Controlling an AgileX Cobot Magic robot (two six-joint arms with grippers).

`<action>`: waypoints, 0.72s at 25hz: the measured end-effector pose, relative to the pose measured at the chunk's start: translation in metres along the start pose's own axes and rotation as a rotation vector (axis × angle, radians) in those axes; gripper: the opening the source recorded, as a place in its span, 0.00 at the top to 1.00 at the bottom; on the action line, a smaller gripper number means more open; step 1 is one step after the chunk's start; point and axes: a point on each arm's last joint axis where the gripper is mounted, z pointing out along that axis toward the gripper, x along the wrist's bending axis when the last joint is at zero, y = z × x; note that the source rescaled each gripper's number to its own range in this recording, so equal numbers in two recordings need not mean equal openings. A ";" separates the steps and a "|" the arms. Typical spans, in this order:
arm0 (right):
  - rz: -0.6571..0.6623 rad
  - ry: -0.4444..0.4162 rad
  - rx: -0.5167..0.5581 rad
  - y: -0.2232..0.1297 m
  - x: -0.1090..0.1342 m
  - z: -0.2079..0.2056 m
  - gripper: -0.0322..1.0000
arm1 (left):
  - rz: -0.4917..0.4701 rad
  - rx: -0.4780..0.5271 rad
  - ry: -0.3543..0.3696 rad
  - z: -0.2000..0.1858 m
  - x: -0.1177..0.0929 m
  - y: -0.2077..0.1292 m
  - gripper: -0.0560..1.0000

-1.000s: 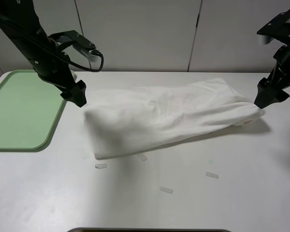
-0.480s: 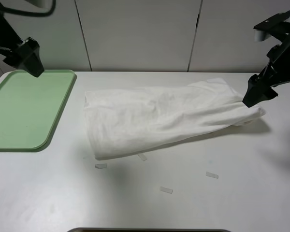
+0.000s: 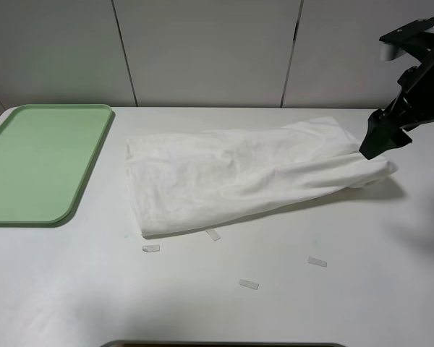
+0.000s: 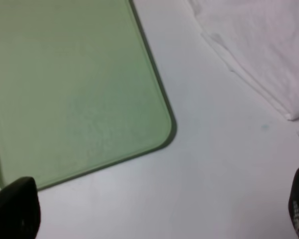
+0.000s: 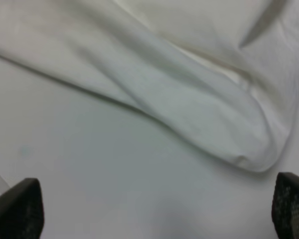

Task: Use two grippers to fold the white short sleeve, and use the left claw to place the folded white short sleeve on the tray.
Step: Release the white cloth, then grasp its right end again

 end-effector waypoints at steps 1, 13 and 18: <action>0.016 0.000 0.000 0.000 0.000 0.000 0.00 | -0.014 -0.029 0.002 -0.009 0.000 -0.012 0.00; 0.102 -0.010 -0.020 0.002 -0.001 0.000 0.00 | -0.139 -0.278 -0.004 -0.032 -0.008 -0.140 0.00; 0.105 -0.010 -0.023 0.002 -0.001 0.000 0.00 | -0.162 -0.353 -0.056 -0.020 -0.016 -0.175 0.01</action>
